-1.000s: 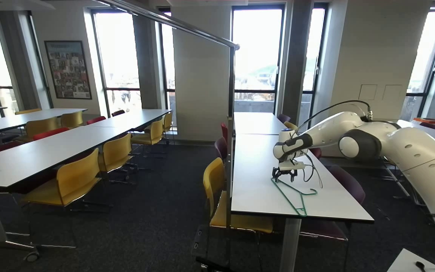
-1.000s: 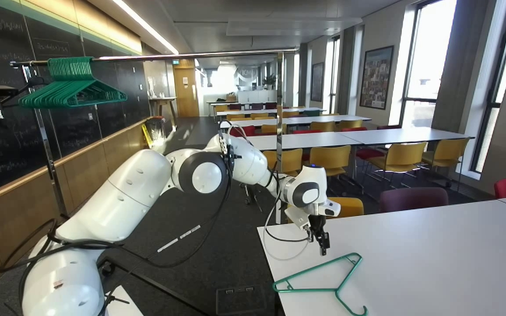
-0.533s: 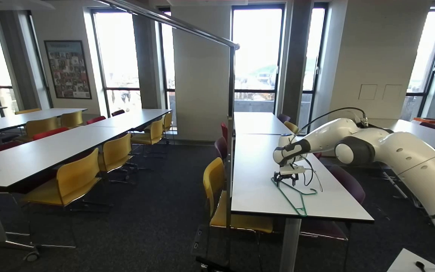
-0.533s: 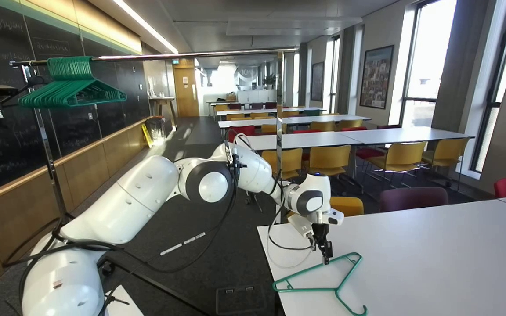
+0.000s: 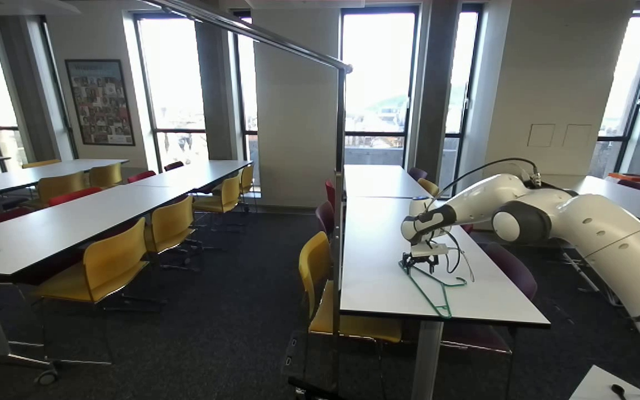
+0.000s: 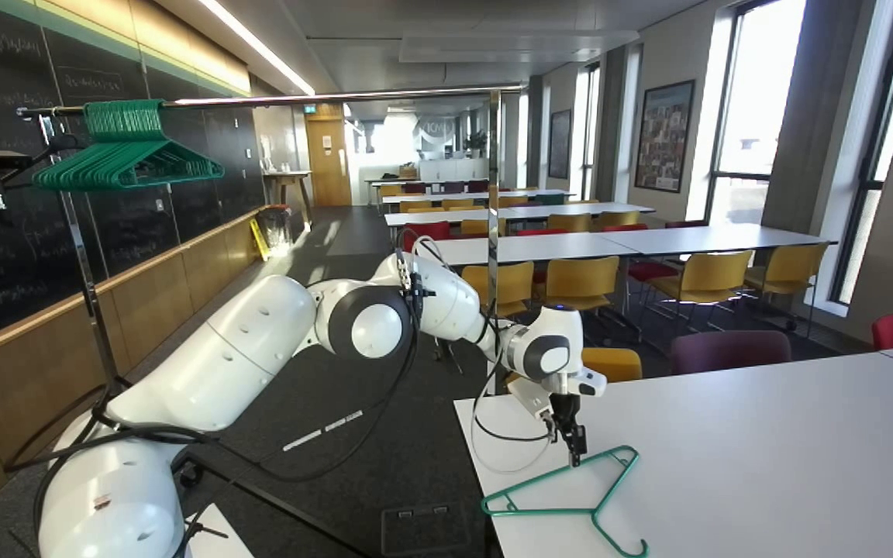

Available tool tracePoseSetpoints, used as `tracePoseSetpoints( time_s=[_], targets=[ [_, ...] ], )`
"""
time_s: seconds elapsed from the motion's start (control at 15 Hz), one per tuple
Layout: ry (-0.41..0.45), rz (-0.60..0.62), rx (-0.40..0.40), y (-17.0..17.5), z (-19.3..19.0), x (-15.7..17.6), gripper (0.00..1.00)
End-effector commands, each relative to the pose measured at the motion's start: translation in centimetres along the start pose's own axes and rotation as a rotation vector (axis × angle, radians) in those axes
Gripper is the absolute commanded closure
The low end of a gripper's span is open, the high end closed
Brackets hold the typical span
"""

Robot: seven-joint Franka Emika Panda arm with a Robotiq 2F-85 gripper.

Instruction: Pick up the green coat hanger from the table and hang it on the silver rail

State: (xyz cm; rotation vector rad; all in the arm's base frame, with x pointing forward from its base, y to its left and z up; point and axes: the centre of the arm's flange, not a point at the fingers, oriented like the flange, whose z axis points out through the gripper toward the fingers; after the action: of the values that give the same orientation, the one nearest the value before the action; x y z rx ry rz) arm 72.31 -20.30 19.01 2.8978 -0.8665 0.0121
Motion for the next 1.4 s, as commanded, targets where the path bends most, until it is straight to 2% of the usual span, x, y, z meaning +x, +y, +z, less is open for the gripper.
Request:
tracePoseSetpoints(
  time_s=[0.0, 0.73, 1.33],
  targets=[
    [0.005, -0.007, -0.007, -0.6, 0.7, -0.1, 0.00],
    [0.037, -0.030, 0.022, -1.5, 2.9, -0.2, 0.00],
    [0.002, -0.039, 0.071, -1.3, 3.8, -0.1, 0.00]
  ],
)
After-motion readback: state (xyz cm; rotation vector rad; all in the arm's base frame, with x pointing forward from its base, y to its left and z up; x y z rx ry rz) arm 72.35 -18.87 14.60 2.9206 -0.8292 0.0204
